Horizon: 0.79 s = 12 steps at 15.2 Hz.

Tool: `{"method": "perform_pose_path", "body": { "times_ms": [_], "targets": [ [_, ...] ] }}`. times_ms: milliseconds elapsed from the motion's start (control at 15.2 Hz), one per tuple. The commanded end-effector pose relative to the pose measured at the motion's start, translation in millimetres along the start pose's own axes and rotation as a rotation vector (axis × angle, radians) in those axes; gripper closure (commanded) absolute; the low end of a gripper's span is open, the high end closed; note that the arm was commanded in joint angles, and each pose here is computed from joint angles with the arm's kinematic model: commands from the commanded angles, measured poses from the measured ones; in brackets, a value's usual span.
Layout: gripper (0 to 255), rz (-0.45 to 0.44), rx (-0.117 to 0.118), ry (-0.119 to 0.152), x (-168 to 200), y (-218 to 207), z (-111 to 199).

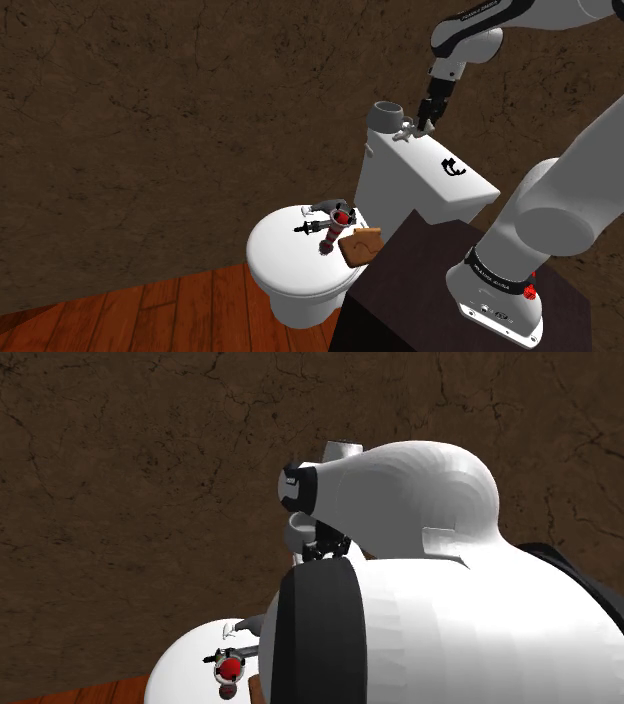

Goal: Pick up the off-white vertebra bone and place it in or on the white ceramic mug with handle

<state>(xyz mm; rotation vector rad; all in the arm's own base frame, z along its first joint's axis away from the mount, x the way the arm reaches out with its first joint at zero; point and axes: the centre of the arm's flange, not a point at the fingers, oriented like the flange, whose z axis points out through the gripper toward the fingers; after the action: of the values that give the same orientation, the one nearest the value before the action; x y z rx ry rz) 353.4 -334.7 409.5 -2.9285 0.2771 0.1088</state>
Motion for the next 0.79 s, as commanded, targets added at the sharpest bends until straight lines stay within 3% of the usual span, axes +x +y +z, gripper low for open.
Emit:
{"method": "perform_pose_path", "body": {
  "times_ms": [0, 726],
  "targets": [
    [255, 0.000, 0.000, 0.000, -2, -3, -12],
    [255, 0.000, 0.000, 0.000, -7, -14, -68]
  ]
}}
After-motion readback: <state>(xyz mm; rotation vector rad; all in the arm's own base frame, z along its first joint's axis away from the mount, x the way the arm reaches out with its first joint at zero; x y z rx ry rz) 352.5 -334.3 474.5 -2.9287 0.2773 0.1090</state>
